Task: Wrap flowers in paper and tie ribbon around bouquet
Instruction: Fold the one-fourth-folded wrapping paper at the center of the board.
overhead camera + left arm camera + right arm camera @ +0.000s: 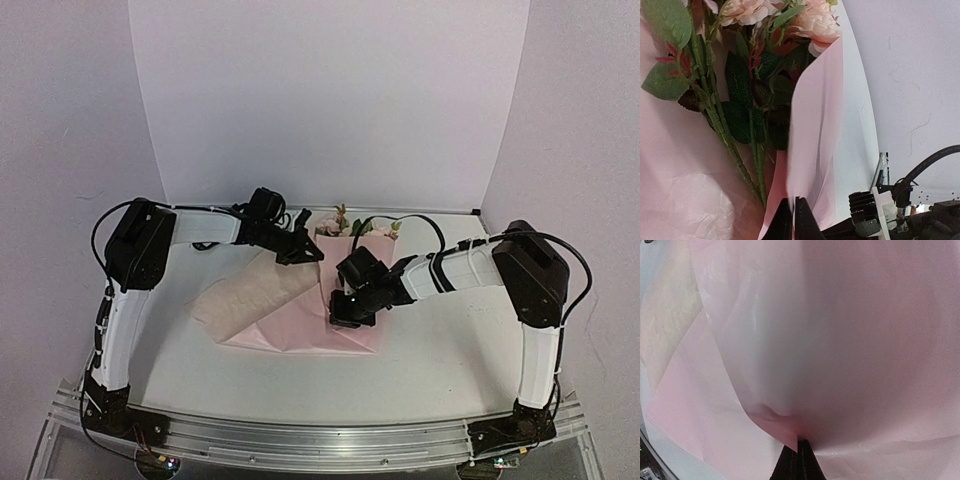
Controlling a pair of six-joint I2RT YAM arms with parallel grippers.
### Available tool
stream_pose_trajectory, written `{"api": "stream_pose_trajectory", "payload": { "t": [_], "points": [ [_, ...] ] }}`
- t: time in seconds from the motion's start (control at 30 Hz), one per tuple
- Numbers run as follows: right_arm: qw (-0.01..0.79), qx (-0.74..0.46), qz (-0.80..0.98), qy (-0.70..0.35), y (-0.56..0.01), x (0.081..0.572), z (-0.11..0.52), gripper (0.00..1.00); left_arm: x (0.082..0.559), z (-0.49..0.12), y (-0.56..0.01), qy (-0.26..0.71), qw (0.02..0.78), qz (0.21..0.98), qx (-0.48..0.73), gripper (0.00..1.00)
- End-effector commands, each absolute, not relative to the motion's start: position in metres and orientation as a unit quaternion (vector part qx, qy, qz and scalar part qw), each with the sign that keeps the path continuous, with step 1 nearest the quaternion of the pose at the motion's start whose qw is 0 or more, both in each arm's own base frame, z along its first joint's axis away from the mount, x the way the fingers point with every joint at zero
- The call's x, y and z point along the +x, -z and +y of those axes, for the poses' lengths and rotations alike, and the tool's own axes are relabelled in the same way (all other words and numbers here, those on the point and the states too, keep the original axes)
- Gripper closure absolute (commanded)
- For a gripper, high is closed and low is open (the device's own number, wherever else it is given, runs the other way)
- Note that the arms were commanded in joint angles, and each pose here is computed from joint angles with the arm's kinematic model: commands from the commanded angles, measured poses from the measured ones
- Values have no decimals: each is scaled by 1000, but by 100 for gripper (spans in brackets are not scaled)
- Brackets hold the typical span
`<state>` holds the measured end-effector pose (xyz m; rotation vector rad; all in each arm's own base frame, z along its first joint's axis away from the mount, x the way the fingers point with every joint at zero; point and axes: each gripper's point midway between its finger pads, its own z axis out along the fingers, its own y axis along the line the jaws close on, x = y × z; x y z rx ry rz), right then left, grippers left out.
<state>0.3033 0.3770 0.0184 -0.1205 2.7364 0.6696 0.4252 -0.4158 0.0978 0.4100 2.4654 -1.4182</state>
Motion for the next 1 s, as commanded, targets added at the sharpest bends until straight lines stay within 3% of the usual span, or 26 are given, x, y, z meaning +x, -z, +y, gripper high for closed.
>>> {"api": "stream_pose_trajectory", "payload": {
  "t": [0.0,0.07,0.23,0.33,0.67,0.97],
  "points": [
    [181,-49,952,-243,-37,312,383,98,426,-421,-124,511,168,827,162,100],
    [182,-49,951,-244,-39,311,382,93,427,-419,-127,508,180,827,162,100],
    [190,-43,948,-251,-50,308,377,60,425,-416,-126,506,189,826,162,100],
    [198,-35,946,-253,-58,304,369,51,425,-414,-123,503,190,828,158,100],
    [197,17,942,-270,-48,289,339,40,428,-407,-129,495,213,828,153,100],
    [185,86,934,-293,-17,288,320,46,428,-392,-96,461,205,853,133,100]
  ]
}}
